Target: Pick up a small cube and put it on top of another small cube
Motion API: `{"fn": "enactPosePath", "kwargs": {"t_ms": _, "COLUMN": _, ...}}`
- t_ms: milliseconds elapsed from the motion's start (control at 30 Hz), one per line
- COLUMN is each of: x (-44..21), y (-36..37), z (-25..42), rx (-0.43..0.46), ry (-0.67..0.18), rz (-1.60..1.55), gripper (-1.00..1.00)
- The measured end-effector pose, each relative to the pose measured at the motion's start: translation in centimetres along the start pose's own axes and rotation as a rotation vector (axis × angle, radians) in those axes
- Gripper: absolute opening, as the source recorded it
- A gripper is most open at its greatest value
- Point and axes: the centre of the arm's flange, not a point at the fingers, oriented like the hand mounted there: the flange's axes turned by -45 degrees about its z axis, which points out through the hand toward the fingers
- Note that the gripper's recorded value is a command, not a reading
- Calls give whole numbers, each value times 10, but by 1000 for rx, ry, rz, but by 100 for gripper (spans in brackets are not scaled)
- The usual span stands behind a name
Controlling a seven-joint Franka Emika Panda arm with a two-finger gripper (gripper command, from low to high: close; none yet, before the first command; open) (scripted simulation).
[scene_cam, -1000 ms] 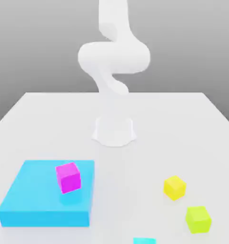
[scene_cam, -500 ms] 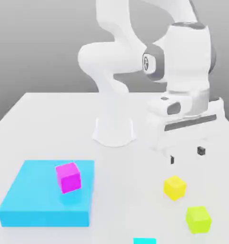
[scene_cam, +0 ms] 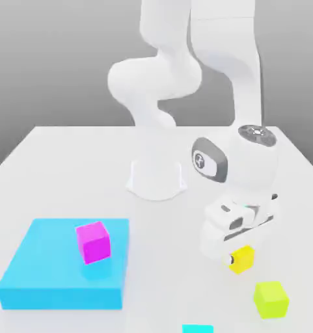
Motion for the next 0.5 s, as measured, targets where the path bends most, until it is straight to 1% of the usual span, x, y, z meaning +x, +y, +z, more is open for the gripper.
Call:
{"fn": "enactPosePath", "kwargs": {"t_ms": 100, "x": 1, "y": 0, "z": -7, "rx": 0, "ry": 0, "rz": 0, "gripper": -100}}
{"fn": "enactPosePath", "kwargs": {"t_ms": 300, "x": 2, "y": 1, "z": -58, "rx": -2, "ry": -1, "rz": 4, "gripper": -100}}
{"fn": "enactPosePath", "kwargs": {"t_ms": 500, "x": 63, "y": 14, "z": -85, "rx": -3, "ry": -3, "rz": 133, "gripper": -100}}
